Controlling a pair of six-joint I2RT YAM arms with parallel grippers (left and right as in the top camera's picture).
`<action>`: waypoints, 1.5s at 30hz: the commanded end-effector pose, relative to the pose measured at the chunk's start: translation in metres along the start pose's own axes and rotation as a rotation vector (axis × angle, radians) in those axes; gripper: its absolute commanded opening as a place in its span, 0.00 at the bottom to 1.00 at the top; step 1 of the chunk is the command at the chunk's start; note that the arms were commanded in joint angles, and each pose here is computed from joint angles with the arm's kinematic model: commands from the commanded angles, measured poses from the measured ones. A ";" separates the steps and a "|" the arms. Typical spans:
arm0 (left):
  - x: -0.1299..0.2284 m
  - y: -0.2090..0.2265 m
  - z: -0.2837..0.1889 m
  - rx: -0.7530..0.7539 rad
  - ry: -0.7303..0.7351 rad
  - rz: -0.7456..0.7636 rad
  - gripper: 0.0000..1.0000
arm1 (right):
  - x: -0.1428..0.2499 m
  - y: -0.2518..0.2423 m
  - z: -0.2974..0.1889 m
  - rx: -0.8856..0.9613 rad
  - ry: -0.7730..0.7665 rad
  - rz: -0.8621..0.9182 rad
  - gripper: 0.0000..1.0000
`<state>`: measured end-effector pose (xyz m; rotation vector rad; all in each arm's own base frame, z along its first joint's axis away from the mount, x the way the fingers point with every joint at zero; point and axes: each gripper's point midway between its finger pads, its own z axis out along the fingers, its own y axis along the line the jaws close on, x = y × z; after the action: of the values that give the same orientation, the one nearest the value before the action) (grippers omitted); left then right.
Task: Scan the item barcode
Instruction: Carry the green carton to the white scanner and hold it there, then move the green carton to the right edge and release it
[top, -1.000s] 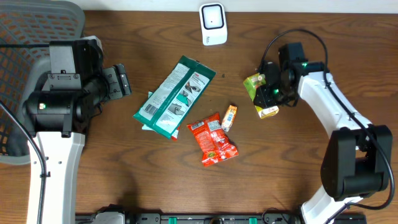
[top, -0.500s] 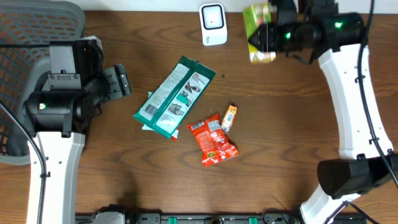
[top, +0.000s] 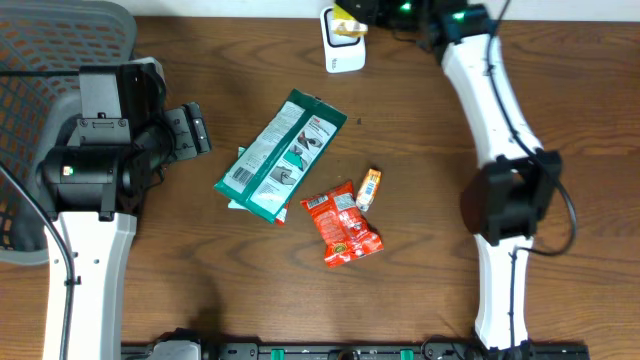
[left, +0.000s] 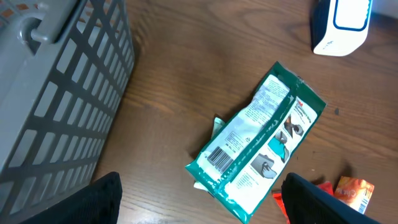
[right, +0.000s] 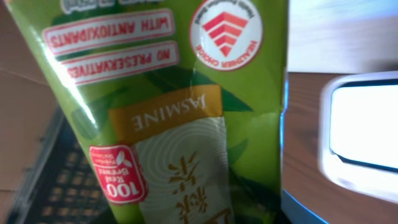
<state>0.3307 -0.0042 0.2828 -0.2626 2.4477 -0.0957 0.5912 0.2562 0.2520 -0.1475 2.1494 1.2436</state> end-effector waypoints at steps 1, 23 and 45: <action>-0.005 0.000 -0.004 -0.005 -0.015 -0.009 0.83 | -0.007 0.026 0.010 -0.186 0.014 0.136 0.35; -0.005 0.000 -0.004 -0.005 -0.015 -0.009 0.83 | 0.018 -0.074 0.059 -0.203 0.029 0.442 0.38; -0.005 0.000 -0.004 -0.005 -0.015 -0.009 0.83 | 0.043 -0.059 0.065 -0.252 0.127 0.340 0.41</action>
<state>0.3307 -0.0042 0.2828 -0.2626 2.4477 -0.0957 0.6184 0.2804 0.1302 0.1825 2.2338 1.7246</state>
